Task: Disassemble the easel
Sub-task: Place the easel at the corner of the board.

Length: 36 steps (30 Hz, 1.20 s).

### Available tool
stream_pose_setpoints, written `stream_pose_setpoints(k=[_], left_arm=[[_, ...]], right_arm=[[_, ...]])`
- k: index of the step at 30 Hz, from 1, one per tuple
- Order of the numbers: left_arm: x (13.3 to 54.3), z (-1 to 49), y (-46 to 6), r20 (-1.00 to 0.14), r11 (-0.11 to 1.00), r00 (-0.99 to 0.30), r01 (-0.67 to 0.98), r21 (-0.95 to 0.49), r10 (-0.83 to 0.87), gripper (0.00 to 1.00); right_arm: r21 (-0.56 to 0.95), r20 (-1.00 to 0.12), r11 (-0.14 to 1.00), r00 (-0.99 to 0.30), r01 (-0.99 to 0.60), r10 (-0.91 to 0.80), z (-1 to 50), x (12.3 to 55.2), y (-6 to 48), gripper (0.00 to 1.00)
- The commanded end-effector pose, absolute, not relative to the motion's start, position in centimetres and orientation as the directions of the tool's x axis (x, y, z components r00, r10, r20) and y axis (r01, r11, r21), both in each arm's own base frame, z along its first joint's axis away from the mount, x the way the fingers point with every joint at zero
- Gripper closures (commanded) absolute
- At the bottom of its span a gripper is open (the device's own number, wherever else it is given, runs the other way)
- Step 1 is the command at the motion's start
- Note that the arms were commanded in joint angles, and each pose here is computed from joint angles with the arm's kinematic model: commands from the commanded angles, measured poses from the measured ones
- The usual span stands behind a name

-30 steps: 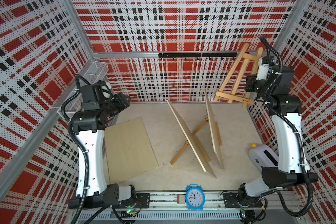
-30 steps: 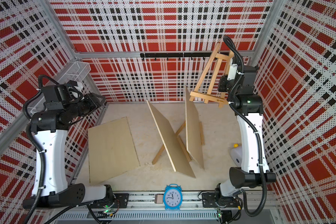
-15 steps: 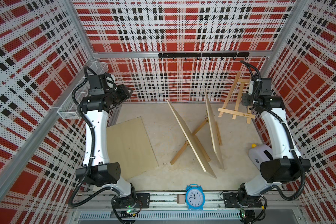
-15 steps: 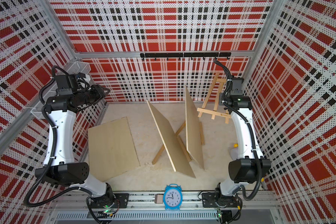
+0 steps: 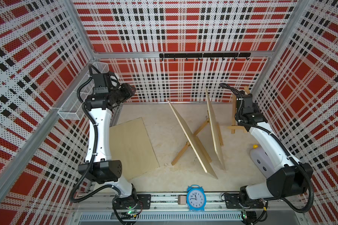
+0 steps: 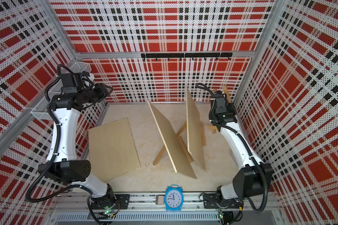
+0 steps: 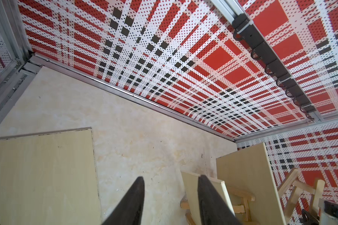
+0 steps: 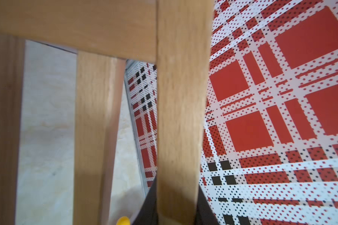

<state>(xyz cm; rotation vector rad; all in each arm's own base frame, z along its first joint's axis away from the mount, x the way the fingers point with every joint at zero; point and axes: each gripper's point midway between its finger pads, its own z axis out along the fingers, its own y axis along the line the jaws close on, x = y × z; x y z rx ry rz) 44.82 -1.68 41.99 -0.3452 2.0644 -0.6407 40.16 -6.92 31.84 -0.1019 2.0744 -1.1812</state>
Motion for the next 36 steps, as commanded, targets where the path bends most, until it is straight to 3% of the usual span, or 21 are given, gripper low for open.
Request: stream_pose_setpoints(k=[1,13,18,25,36], left_arm=[[45.7,41.3,-1.9,-0.697,0.829,-0.54,-0.002,-0.559,-0.471,0.52],[44.9,40.1,-1.8,-0.689,0.846,-0.563,-0.036,-0.531,-0.456,0.52],[43.2,39.9,-0.2,-0.687,0.845,-0.543,-0.082,-0.529,-0.483,0.52],[41.7,40.1,0.8,-0.689,0.841,-0.516,-0.128,-0.526,-0.509,0.52],[40.5,39.8,0.4,-0.684,0.838,-0.508,-0.16,-0.522,-0.524,0.52]], right_arm=[[-0.756,-0.633,0.522,-0.643,0.394,-0.432,35.0,40.9,-7.0,0.94],[-0.717,-0.624,0.629,-0.68,0.301,-0.385,25.7,52.1,-7.9,0.93],[-0.681,-0.629,0.674,-0.7,0.287,-0.338,22.0,54.3,-11.0,0.89],[-0.427,-0.675,0.898,-0.697,0.102,-0.242,16.7,58.4,-10.1,0.86],[-0.301,-0.617,0.953,-0.764,0.008,-0.189,10.9,60.5,-11.3,0.86]])
